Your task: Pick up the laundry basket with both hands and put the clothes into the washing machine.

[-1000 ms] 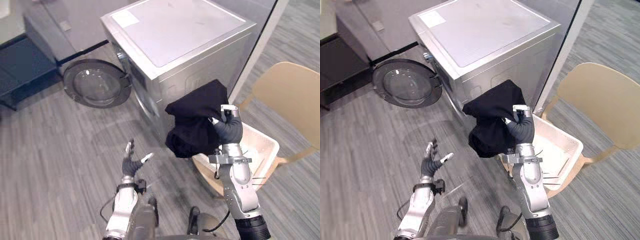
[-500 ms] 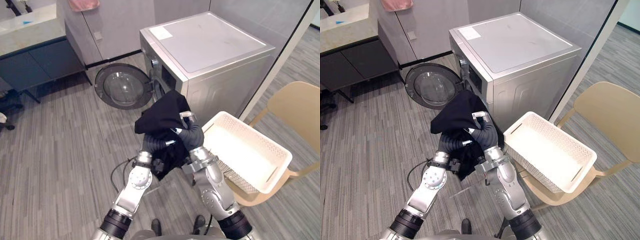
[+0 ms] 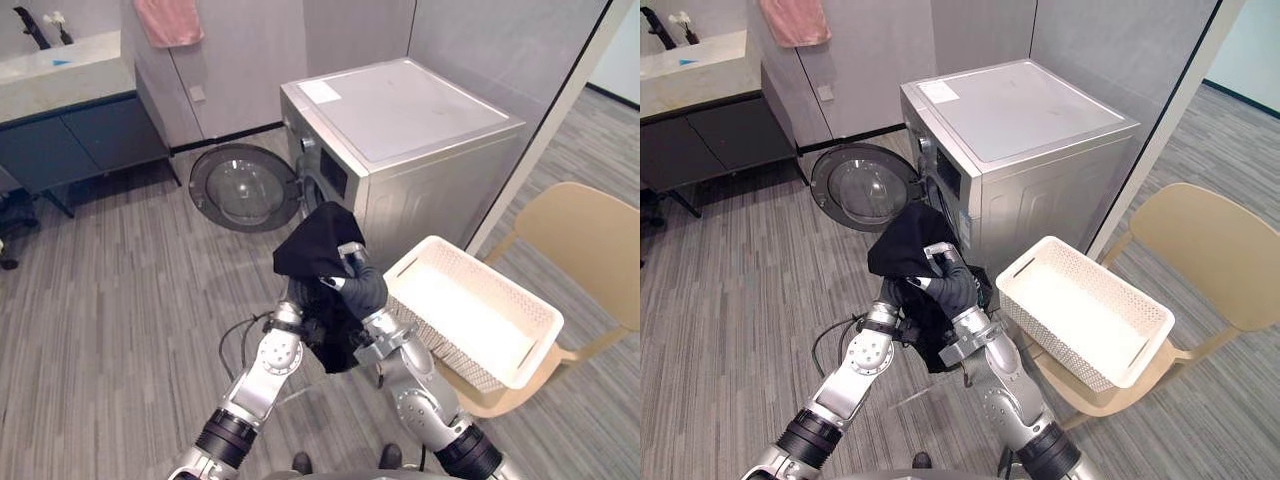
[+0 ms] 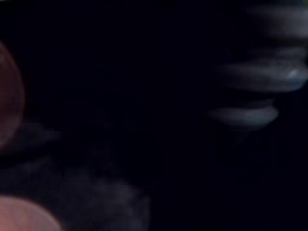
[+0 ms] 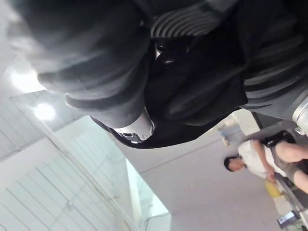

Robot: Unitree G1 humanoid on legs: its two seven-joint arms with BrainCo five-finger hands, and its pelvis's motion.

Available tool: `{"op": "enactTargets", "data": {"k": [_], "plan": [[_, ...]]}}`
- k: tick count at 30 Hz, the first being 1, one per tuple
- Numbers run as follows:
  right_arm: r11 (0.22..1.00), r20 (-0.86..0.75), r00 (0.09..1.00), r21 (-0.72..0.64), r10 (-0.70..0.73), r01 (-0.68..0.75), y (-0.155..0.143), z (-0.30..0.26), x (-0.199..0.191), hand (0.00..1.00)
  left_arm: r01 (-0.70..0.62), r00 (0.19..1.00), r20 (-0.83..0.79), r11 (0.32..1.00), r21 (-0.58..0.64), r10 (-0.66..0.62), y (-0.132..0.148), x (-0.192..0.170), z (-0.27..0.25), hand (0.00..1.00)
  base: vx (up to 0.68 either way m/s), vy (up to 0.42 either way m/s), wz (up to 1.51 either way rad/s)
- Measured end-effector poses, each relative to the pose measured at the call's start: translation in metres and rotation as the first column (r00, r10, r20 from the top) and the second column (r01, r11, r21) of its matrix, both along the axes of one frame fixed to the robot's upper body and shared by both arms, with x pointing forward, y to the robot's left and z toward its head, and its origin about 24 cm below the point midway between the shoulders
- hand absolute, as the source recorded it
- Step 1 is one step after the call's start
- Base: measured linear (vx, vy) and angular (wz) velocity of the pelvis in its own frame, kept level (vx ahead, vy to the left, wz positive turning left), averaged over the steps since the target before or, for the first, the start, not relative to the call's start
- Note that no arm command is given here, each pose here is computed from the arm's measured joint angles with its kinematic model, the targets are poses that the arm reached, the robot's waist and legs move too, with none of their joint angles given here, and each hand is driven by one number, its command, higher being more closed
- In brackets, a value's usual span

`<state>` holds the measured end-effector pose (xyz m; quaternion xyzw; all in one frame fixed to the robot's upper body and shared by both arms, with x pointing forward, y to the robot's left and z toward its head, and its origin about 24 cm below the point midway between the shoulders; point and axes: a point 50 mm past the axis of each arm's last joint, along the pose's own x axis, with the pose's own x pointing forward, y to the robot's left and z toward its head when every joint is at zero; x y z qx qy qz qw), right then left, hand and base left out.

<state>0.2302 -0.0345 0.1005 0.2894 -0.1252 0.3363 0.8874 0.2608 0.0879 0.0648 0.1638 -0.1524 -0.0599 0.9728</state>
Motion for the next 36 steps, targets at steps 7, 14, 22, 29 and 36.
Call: {"op": "enactTargets", "data": {"k": [7, 14, 22, 29, 36], "plan": [[0.974, -0.053, 0.99, -0.192, -0.132, 0.12, -0.023, -0.035, -0.01, 0.0, -0.208, 0.97, -0.161, 0.964, -0.168, 0.181, 0.031, -0.015, -0.027, 1.0, 0.04, 0.007, 0.07], [0.692, 0.111, 0.9, -0.602, -0.422, 0.399, -0.095, -0.063, -0.014, 0.0, -0.438, 0.859, -0.364, 0.884, -0.162, 0.359, 0.084, -0.042, -0.072, 1.0, 0.0, -0.006, 0.58], [0.326, 0.031, 0.862, -0.918, -0.505, 0.224, -0.141, -0.145, -0.028, 0.0, -0.539, 0.683, -0.587, 0.842, -0.002, 0.436, 0.118, -0.09, -0.129, 1.0, 0.07, 0.005, 0.61], [0.263, -0.189, 0.704, -0.965, -0.685, -0.004, -0.175, -0.201, -0.066, 0.0, -0.524, 0.59, -0.687, 0.848, 0.074, 0.424, 0.127, -0.118, -0.151, 1.0, 0.2, 0.094, 0.18], [0.271, -0.252, 0.586, -0.961, -0.77, -0.056, -0.185, -0.218, -0.091, 0.0, -0.474, 0.62, -0.666, 0.874, 0.104, 0.415, 0.133, -0.101, -0.147, 1.0, 0.37, 0.011, 0.46]]}}
